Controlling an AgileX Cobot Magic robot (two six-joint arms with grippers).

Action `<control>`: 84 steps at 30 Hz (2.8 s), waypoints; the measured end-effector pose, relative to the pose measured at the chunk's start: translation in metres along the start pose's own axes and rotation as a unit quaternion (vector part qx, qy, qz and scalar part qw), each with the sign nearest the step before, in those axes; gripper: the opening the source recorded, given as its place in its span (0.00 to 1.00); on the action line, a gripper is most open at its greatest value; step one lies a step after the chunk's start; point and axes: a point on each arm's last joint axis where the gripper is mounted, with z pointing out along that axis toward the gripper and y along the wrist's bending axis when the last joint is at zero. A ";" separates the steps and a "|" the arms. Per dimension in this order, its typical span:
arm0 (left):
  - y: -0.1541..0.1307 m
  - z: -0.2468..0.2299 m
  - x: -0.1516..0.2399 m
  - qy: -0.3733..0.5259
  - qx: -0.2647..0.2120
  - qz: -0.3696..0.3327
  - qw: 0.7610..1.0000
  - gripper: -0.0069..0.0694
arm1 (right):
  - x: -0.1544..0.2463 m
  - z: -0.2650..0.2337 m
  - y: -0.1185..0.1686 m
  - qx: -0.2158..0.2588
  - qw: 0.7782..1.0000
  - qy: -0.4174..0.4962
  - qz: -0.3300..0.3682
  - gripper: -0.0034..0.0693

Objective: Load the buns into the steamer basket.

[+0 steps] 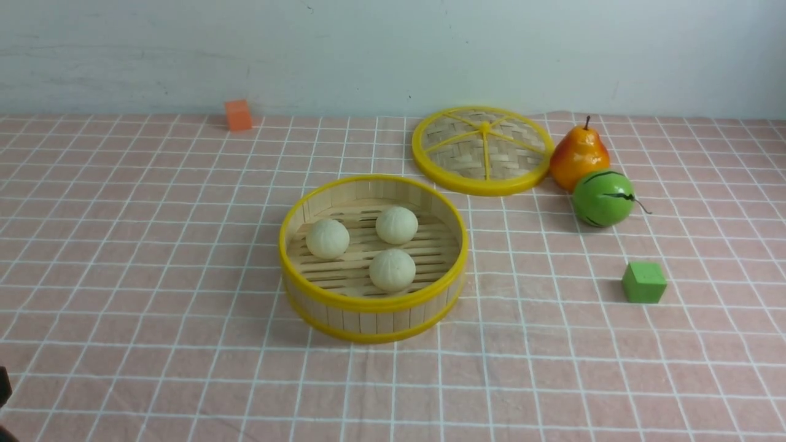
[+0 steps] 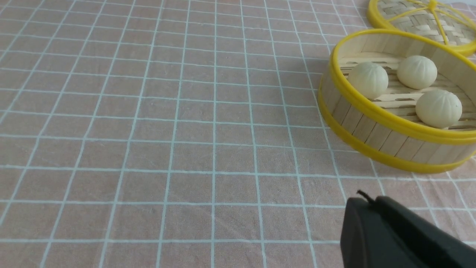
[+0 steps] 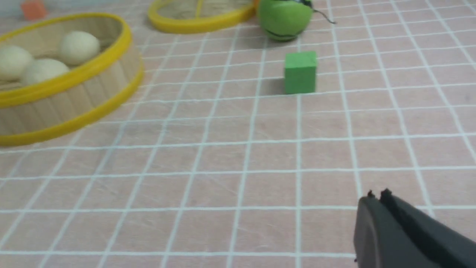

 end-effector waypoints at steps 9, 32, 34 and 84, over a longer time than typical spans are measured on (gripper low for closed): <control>0.000 0.000 0.000 0.000 0.000 0.000 1.000 0.11 | 0.000 0.000 -0.002 0.020 1.000 0.002 0.003 0.05; 0.012 -0.012 0.032 -0.028 -0.019 -0.071 0.997 0.13 | 0.000 0.000 -0.002 0.020 1.000 0.002 0.005 0.09; 0.013 -0.014 0.045 -0.044 -0.018 -0.097 0.994 0.12 | 0.000 0.000 -0.002 0.020 1.000 0.002 0.005 0.09; 0.019 0.009 0.101 -0.022 -0.040 0.007 0.999 0.07 | 0.000 0.000 -0.002 0.021 1.000 0.002 0.007 0.20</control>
